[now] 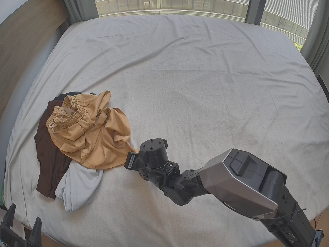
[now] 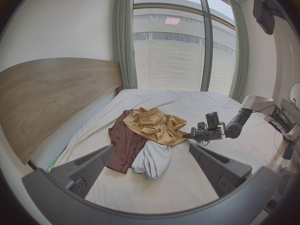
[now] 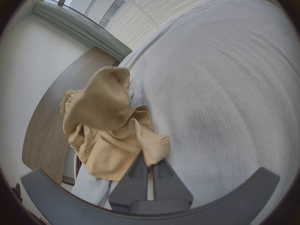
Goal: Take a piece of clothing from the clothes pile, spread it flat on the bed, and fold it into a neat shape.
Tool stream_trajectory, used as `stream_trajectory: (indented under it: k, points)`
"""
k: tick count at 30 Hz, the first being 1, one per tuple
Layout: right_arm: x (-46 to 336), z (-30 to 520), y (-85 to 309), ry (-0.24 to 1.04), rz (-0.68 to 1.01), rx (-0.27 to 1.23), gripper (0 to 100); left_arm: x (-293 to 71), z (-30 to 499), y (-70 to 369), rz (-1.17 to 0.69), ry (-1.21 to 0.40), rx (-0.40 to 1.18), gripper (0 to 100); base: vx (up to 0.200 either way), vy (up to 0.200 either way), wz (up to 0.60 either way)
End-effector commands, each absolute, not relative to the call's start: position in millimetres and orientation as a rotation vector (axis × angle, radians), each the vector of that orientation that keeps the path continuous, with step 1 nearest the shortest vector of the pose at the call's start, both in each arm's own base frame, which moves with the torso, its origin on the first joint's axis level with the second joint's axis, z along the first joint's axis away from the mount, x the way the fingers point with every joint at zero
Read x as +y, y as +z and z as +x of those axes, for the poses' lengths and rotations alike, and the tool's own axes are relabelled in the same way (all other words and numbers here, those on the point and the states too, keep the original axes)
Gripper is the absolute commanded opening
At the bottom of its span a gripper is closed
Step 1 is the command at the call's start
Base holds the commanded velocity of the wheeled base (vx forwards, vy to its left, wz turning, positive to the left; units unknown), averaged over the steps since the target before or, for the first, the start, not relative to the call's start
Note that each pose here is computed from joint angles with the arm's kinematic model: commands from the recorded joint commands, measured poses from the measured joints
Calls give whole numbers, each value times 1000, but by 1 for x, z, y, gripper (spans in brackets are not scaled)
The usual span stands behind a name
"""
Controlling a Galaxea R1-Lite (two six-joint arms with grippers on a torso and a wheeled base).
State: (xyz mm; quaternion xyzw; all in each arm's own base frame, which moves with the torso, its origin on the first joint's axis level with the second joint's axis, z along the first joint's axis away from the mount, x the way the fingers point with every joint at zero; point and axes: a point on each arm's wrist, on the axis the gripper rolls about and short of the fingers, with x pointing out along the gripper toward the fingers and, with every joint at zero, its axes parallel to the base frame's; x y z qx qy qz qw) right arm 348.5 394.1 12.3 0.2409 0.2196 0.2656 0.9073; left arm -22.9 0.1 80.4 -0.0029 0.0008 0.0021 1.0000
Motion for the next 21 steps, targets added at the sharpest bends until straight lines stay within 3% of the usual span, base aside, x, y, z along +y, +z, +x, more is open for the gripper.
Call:
stream_trajectory:
  k: [1, 21]
  points:
    - [387, 343, 19, 541, 479, 465, 0, 0, -23, 75, -6, 5, 3, 100, 0, 0, 0]
    - [340, 325, 35, 461, 403, 525, 0, 0, -23, 75, -6, 5, 3, 100, 0, 0, 0]
